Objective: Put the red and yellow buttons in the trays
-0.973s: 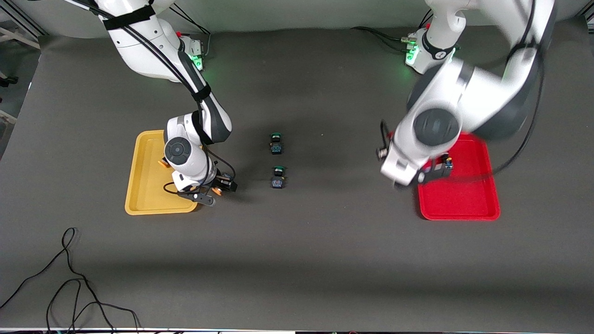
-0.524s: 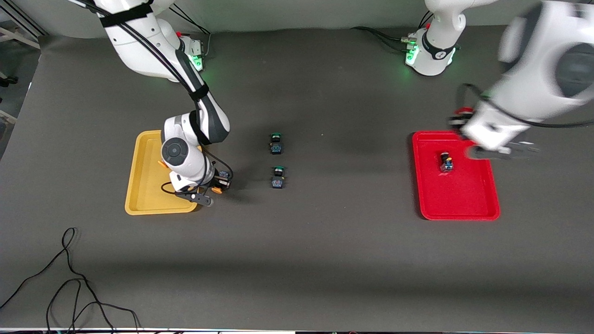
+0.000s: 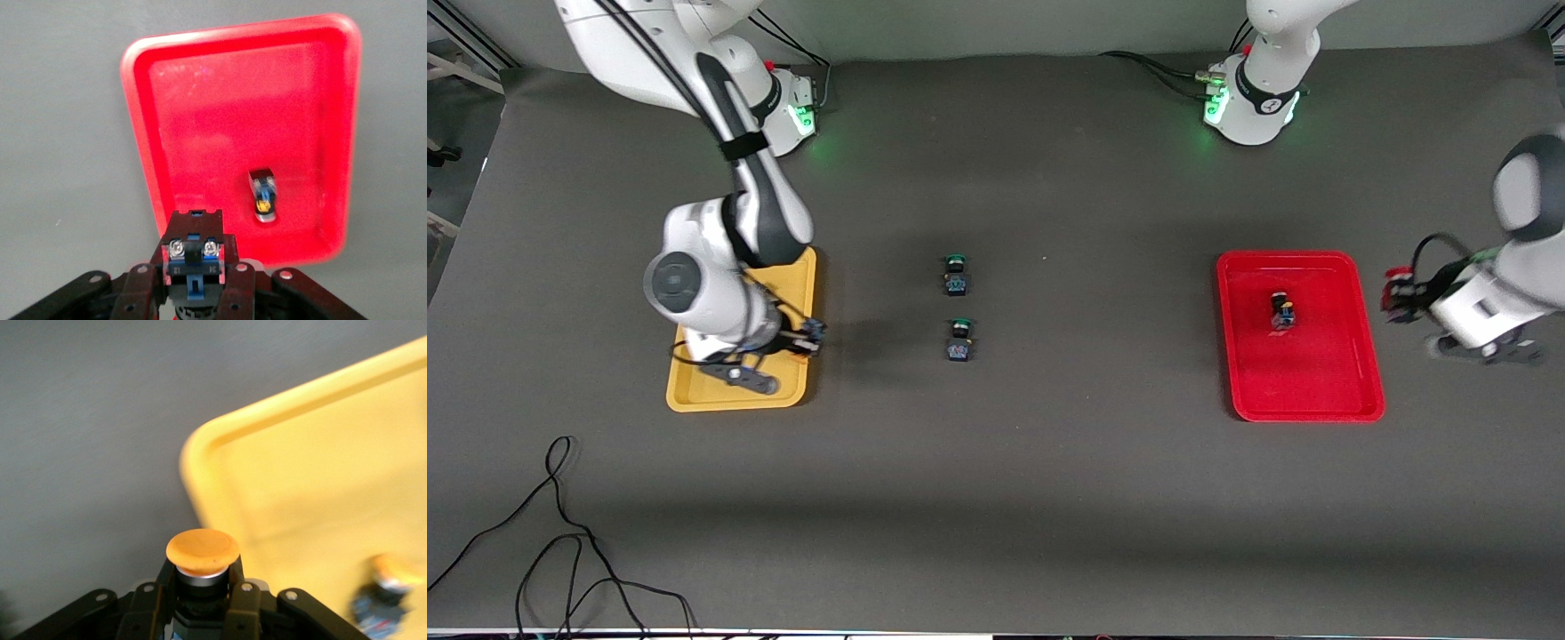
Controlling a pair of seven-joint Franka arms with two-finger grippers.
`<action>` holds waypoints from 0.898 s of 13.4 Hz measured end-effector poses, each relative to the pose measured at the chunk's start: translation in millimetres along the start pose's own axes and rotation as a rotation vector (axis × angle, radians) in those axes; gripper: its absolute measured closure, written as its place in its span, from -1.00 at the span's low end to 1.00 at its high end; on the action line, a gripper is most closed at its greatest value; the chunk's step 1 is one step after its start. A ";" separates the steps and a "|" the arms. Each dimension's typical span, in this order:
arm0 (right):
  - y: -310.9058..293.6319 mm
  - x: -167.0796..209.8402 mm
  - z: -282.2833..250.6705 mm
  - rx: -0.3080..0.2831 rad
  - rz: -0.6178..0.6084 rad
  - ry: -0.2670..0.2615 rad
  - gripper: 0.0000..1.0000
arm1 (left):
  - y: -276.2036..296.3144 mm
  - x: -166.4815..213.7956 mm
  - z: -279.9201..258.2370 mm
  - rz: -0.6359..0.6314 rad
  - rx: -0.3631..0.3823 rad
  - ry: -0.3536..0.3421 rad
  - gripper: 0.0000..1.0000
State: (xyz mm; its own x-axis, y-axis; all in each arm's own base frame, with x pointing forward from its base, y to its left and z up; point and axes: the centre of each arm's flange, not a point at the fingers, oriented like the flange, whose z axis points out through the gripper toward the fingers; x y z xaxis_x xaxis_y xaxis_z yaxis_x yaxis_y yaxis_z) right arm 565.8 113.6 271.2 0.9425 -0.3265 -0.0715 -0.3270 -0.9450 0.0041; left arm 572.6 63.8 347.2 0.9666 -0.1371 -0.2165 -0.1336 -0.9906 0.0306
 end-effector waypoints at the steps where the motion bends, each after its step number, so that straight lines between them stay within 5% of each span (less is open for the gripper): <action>1: 22.2 7.4 3.1 -0.011 -0.011 -0.002 0.35 | -1.8 9.5 29.1 0.018 0.002 0.001 0.34; 5: 68.8 8.0 38.2 -0.006 -0.030 0.012 0.35 | -11.5 35.9 117.0 0.037 -0.041 0.027 0.34; 9: 69.2 5.2 51.7 -0.007 -0.043 0.007 0.35 | -16.2 38.6 139.9 0.031 -0.057 0.019 0.33; 11: 69.1 5.3 51.6 -0.006 -0.044 0.008 0.27 | -16.8 39.6 135.7 0.032 -0.052 0.024 0.05; 12: 69.1 5.4 51.5 -0.006 -0.044 0.009 0.06 | -17.1 39.3 127.4 0.033 -0.044 0.027 -0.15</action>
State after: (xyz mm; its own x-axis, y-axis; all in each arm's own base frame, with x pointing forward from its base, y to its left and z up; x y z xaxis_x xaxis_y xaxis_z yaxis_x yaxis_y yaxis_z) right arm 544.7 47.6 219.8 0.9567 -0.2843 -0.0628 -0.2844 -0.9587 0.0073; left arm 585.0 75.3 213.9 0.9675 -0.1692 -0.1880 -0.1566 -0.9844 0.0802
